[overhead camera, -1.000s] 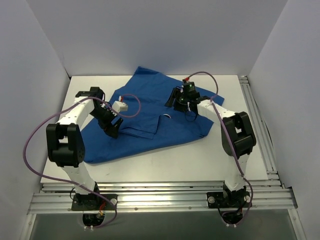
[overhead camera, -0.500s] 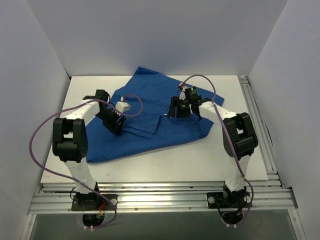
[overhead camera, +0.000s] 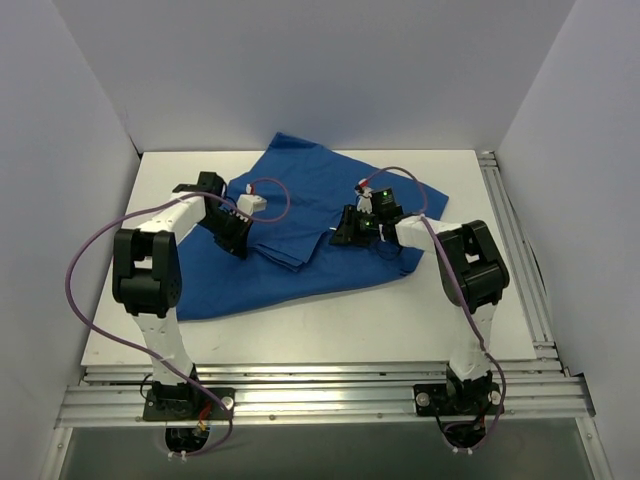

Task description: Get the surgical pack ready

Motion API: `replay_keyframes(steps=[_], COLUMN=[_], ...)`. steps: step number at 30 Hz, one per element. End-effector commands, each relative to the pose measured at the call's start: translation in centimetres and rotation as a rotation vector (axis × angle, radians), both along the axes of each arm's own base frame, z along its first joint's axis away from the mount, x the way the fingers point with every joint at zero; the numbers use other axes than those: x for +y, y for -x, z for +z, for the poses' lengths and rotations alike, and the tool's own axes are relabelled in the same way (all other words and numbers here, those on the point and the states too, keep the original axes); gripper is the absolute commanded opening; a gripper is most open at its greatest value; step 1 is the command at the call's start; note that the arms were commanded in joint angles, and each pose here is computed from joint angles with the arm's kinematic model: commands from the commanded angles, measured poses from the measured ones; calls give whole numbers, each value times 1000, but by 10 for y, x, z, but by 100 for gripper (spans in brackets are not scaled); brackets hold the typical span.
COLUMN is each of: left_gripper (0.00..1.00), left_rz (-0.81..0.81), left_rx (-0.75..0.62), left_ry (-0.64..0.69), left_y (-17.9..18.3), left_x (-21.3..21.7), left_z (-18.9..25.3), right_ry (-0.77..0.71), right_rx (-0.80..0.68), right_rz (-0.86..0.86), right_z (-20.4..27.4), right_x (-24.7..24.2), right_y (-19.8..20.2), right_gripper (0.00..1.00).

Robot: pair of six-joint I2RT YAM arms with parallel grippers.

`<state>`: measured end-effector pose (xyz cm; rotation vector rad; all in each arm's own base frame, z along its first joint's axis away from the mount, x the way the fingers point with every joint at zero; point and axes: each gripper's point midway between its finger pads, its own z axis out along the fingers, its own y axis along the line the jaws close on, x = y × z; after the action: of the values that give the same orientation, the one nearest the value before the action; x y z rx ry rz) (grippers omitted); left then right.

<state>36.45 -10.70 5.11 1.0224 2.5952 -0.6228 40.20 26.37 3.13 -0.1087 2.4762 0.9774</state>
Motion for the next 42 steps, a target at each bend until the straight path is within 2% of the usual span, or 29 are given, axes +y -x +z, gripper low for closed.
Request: replay_keyframes(steps=[1, 7, 14, 18, 25, 30, 34, 37, 38, 42], left_gripper=[2, 2, 2, 2, 2, 2, 2, 2, 2, 2], left_rz=[4, 33, 60, 89, 90, 97, 113, 121, 125, 124], left_rx=[-115, -172, -200, -205, -209, -200, -205, -203, -203, -194], left_ry=[76, 67, 72, 79, 44, 22, 15, 14, 12, 17], left_y=[-27, -37, -50, -61, -67, -68, -72, -74, -74, -73], left_x=[-17, -14, -15, -18, -13, -9, -7, -7, -6, -7], left_z=[39, 52, 59, 60, 54, 47, 47, 46, 46, 46], right_ry=[-142, -161, -196, -185, -127, -33, -13, 2, 7, 6], right_rx=[-49, -37, -52, -74, -74, -77, -75, -53, -50, -14], right_rz=[60, 95, 136, 161, 24, -46, -64, -104, -110, -96], right_z=[29, 28, 45, 59, 68, 68, 64, 51, 47, 25], right_x=[27, 39, 46, 44, -9, -40, -43, -46, -47, -39], right_y=[3, 11, 13, 13, -8, -17, -22, -27, -29, -34], right_gripper=[38, 39, 50, 53, 53, 52, 42, 25, 16, 1])
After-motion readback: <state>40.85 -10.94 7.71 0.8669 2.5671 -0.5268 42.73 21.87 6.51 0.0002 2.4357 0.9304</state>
